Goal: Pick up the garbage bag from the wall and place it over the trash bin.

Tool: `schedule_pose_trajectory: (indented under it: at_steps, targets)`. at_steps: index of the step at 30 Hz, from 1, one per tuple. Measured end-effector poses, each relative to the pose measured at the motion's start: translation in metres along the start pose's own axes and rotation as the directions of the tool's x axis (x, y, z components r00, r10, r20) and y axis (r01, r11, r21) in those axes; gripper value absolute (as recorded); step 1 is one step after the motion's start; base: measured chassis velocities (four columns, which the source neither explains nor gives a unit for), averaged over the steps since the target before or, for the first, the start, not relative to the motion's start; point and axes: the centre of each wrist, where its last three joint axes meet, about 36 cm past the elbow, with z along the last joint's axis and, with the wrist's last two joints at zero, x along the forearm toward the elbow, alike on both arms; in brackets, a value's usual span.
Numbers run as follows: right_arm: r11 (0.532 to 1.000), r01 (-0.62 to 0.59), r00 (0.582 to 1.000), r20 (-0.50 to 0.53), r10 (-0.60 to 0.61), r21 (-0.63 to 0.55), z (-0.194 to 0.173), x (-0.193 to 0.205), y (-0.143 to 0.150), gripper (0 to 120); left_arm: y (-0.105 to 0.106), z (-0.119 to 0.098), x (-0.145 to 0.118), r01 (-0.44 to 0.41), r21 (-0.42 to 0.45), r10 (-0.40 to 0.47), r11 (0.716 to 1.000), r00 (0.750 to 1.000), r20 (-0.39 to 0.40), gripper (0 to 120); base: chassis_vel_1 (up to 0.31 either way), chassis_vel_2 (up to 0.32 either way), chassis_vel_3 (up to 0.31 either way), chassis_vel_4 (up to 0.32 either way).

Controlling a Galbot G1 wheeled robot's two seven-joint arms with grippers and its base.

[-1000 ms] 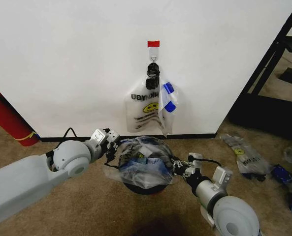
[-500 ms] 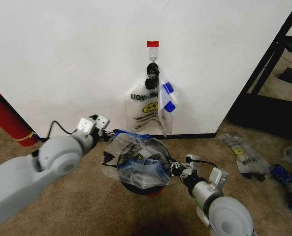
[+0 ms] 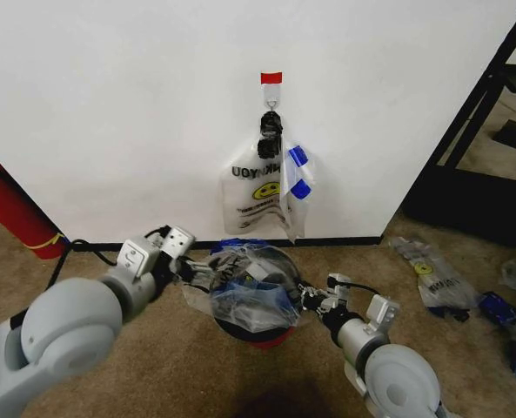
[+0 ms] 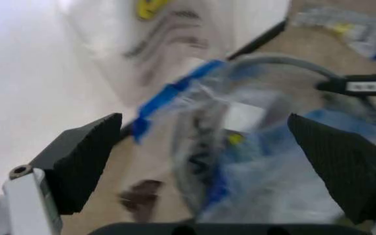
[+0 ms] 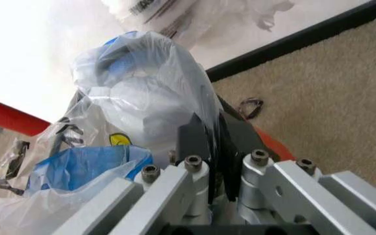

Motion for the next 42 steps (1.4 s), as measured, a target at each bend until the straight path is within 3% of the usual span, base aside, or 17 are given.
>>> schedule_pose_trajectory:
  at_steps: [6, 17, 25, 30, 42]
  targets:
    - [0.999, -0.009, 1.0, 0.03, 0.008, 0.038, 0.003, 0.001, 0.0, 0, -0.008, -0.008, -0.008, -0.113, 0.072, 0.114, 0.991, 0.993, -0.009, 98, 0.0, 0.0, 0.0, 0.0]
    - [0.998, 0.001, 0.999, 0.05, -0.004, 0.06, -0.001, 0.008, 0.005, 0, 0.002, -0.021, -0.058, -0.093, 0.175, 0.113, 0.98, 0.988, -0.107, 85, 0.0, 0.0, 0.0, 0.0]
    - [0.998, -0.001, 0.999, 0.054, -0.002, 0.067, -0.002, 0.009, 0.005, 0, -0.001, -0.003, -0.064, -0.068, 0.188, 0.108, 0.98, 0.971, -0.213, 55, 0.0, 0.0, 0.0, 0.0]
    - [0.997, 0.0, 0.999, 0.054, -0.004, 0.072, -0.004, 0.011, 0.007, 0, 0.0, 0.008, -0.069, -0.047, 0.18, 0.093, 0.983, 0.962, -0.258, 50, 0.0, 0.0, 0.0, 0.0]
    - [0.997, -0.01, 0.998, 0.058, 0.006, 0.071, -0.007, 0.011, 0.007, 0, -0.004, 0.01, -0.065, -0.061, 0.193, 0.113, 0.979, 0.955, -0.273, 10, 0.0, 0.0, 0.0, 0.0]
